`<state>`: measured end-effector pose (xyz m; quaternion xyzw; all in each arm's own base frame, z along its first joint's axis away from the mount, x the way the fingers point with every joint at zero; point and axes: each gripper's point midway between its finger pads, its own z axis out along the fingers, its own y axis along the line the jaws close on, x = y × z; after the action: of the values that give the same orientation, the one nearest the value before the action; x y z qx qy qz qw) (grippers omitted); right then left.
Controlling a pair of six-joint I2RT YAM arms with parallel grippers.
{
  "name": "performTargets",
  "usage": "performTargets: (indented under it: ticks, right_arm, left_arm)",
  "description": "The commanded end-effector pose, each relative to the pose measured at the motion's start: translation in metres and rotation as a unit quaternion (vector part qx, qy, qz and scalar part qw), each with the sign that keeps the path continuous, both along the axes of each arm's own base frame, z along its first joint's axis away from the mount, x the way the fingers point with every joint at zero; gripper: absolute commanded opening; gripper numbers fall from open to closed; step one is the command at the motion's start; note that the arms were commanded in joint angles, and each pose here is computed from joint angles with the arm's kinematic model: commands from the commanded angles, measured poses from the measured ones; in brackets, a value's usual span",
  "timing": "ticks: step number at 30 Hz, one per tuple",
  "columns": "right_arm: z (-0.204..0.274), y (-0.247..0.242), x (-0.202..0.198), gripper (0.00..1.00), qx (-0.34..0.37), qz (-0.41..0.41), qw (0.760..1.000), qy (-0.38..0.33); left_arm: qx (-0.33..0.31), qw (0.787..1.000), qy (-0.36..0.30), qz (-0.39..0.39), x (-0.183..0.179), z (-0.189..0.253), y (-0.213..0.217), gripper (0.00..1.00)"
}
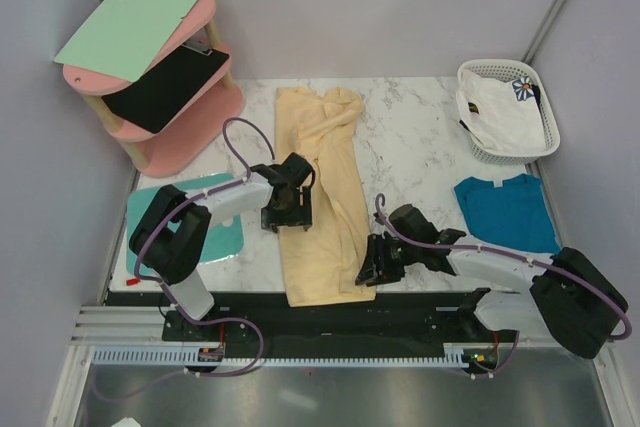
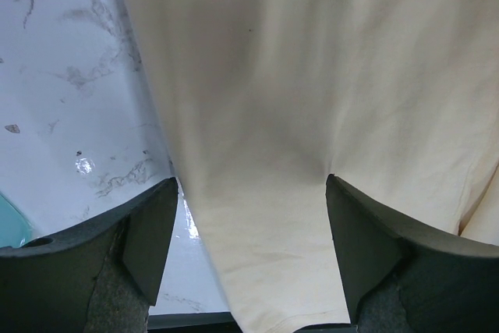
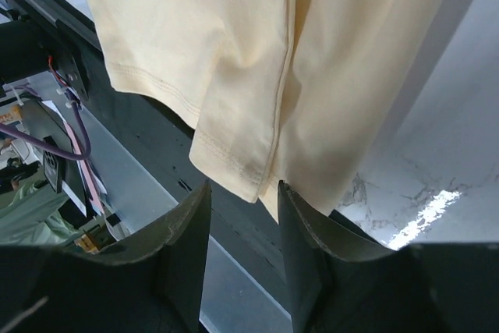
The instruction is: Fold and stack the t-shirts
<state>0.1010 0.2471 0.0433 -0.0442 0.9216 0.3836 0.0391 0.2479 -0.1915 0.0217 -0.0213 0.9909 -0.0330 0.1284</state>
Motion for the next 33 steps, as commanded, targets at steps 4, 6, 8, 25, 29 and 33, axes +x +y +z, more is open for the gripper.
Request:
performTargets:
  ticks: [4, 6, 8, 25, 29, 33]
  right_arm:
    - [-0.004, 0.016, 0.008, 0.47, 0.018, -0.002, 1.0, -0.009]
    - [-0.006, 0.017, 0.007, 0.46, 0.015, 0.0, 1.0, -0.008]
    - [-0.01, 0.019, 0.005, 0.46, 0.009, 0.004, 1.0, -0.004]
    - [0.026, 0.065, -0.004, 0.0, 0.032, 0.063, 0.997, -0.044]
    - [0.021, 0.081, -0.021, 0.0, 0.022, 0.102, 0.994, -0.036]
    - [0.008, 0.098, -0.038, 0.0, 0.001, 0.139, 0.99, -0.019]
  left_arm:
    - [0.004, 1.0, -0.026, -0.007, 0.009, 0.006, 0.005, 0.83]
    - [0.007, 1.0, -0.026, -0.005, 0.009, 0.005, 0.007, 0.83]
    - [0.009, 1.0, -0.023, -0.004, 0.008, 0.004, 0.009, 0.83]
    - [0.02, 0.999, -0.023, 0.014, 0.014, 0.002, 0.03, 0.82]
    - [0.019, 0.999, -0.028, 0.025, 0.02, 0.005, 0.038, 0.83]
    - [0.017, 0.999, -0.035, 0.028, 0.025, 0.011, 0.044, 0.83]
